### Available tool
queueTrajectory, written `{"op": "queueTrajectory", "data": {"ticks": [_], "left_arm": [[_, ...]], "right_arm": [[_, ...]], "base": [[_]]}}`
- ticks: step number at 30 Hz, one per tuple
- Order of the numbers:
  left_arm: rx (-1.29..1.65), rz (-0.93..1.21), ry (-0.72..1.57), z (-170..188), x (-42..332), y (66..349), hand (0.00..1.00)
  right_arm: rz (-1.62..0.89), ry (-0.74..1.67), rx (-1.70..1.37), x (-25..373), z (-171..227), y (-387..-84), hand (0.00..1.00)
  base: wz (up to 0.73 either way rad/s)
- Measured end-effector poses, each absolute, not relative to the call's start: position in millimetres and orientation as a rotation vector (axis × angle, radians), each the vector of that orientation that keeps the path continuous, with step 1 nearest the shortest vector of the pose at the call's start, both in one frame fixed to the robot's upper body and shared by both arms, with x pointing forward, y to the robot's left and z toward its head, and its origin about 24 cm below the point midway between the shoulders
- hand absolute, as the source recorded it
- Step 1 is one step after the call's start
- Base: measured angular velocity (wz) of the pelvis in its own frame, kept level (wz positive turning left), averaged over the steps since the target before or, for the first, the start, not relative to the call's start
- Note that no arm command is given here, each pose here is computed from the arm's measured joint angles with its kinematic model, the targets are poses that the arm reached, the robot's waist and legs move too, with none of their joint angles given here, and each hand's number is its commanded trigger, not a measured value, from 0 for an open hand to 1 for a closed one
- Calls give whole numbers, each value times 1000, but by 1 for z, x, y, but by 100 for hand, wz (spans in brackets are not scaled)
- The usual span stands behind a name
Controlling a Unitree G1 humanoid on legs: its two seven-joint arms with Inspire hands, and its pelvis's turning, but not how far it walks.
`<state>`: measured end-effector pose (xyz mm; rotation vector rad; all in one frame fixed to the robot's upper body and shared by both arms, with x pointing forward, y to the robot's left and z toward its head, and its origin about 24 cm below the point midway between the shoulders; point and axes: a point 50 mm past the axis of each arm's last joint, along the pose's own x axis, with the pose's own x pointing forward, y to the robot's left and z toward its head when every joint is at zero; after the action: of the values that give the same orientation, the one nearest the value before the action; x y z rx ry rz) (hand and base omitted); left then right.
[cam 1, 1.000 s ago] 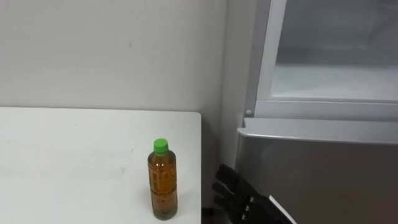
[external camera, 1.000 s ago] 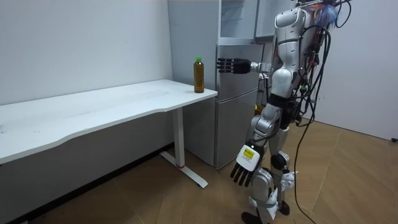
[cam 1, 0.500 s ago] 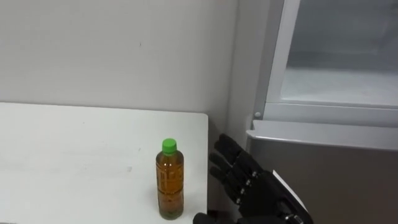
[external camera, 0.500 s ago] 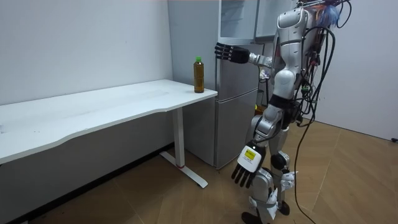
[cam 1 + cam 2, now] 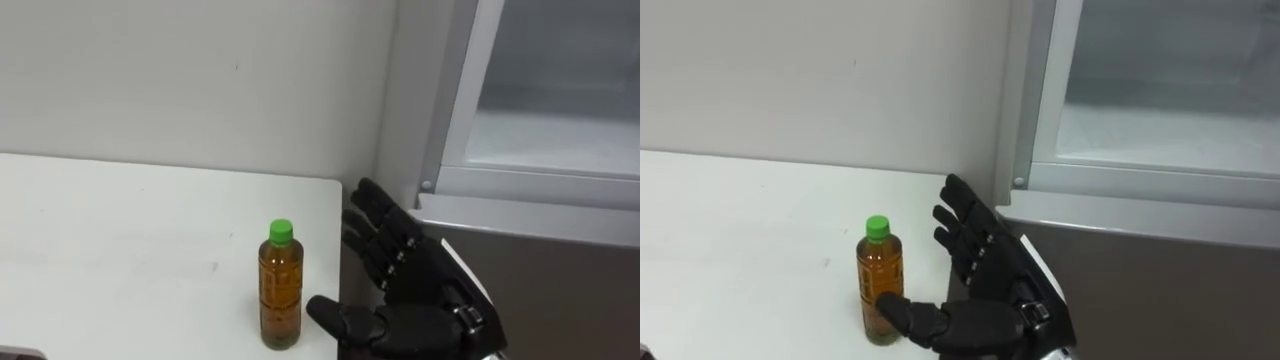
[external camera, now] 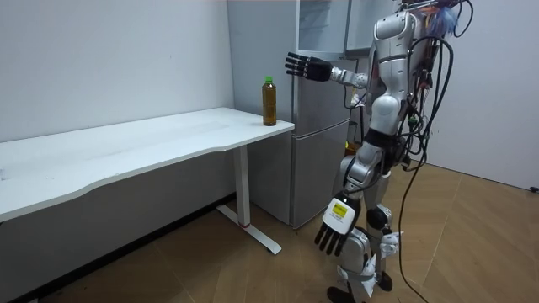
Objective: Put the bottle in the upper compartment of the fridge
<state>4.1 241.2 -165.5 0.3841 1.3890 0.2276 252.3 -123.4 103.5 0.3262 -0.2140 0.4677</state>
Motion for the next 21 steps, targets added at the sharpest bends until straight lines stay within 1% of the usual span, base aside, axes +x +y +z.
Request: {"op": "queueTrajectory", "data": {"ticks": [5, 9, 15, 21], "left_arm": [[425, 190, 1390, -165, 5, 241, 0], [426, 180, 1394, -166, 4, 241, 0], [415, 171, 1434, -166, -4, 240, 0], [419, 178, 1453, -166, -6, 241, 0]], "right_arm": [[456, -243, 306, 263, 114, -123, 0], [439, -237, 304, 266, 114, -123, 0], [423, -250, 295, 276, 120, -122, 0], [369, -207, 248, 293, 114, -124, 0]], "base": [[3], [14], [14], [10]]}}
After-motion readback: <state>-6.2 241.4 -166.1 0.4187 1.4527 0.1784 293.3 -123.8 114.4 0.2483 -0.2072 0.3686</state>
